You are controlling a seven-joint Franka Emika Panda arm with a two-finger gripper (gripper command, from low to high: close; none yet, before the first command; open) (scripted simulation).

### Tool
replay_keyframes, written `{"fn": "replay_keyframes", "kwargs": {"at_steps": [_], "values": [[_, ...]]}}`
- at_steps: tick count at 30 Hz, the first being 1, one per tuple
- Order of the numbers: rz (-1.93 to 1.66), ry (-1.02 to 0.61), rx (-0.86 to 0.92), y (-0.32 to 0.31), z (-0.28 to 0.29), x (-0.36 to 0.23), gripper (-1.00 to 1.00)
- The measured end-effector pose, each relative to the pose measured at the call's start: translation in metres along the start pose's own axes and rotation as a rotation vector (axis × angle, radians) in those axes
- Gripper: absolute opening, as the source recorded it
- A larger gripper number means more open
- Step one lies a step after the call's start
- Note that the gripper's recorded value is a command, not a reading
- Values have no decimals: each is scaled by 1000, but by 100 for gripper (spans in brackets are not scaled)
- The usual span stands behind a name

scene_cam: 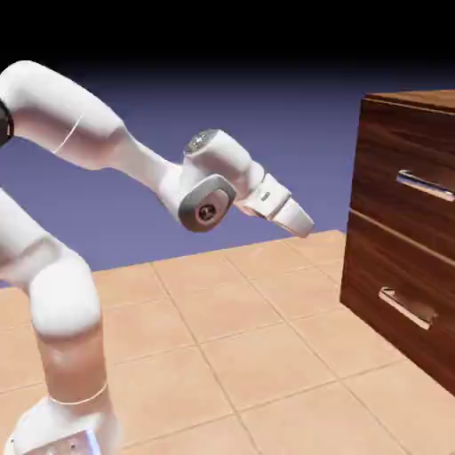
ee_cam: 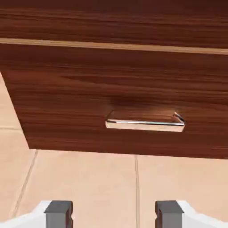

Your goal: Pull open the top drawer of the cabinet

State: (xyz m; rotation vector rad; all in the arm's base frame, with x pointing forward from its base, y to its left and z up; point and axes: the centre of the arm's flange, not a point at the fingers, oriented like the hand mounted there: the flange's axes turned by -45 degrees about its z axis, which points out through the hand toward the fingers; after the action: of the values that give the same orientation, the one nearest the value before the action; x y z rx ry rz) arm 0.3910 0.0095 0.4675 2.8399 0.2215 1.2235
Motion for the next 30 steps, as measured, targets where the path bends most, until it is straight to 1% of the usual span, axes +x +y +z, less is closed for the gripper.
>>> {"fn": "replay_keyframes", "kwargs": {"at_steps": [7, 14, 23, 30], "values": [[-541, 100, 7, -16, -31, 42, 0], [-1059, 192, -54, -20, -58, 74, 0], [-1686, 259, -223, -9, -81, 103, 0], [-2141, 240, -408, 9, -82, 118, 0]]}}
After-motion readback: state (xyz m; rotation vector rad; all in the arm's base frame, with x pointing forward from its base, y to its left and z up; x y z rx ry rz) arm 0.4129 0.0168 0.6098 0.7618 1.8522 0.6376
